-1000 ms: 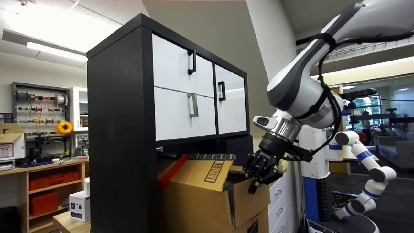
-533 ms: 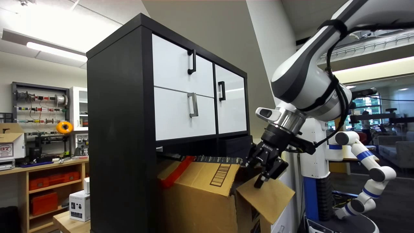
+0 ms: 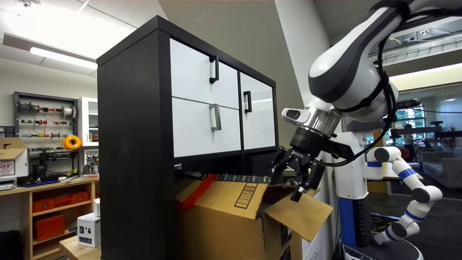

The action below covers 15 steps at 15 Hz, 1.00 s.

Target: Pull out the brown box from underneath the cabinet

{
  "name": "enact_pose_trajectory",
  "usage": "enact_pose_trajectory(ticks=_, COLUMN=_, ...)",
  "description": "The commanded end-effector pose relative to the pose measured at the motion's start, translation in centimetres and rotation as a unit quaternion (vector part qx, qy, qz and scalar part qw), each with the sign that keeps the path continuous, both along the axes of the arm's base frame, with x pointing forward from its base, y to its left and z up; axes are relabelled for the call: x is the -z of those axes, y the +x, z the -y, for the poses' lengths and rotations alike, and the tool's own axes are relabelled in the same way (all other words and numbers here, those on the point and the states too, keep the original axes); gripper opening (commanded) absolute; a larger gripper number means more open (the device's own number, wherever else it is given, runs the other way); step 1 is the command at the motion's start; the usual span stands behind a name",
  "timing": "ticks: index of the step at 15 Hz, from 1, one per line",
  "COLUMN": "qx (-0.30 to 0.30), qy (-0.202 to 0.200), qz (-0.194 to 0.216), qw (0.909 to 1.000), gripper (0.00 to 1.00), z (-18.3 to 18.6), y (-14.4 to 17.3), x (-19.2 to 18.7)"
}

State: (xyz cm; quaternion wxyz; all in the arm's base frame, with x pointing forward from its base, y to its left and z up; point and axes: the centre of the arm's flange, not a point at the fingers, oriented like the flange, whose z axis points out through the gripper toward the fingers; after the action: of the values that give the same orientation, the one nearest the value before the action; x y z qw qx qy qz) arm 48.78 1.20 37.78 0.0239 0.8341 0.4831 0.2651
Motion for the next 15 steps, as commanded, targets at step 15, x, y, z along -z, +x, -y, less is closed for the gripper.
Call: enact_pose_trajectory(ticks=15, qx=0.230, qy=-0.008, qz=-0.166, qw=0.9589, gripper=1.00, z=-3.2, y=2.8, x=-7.2)
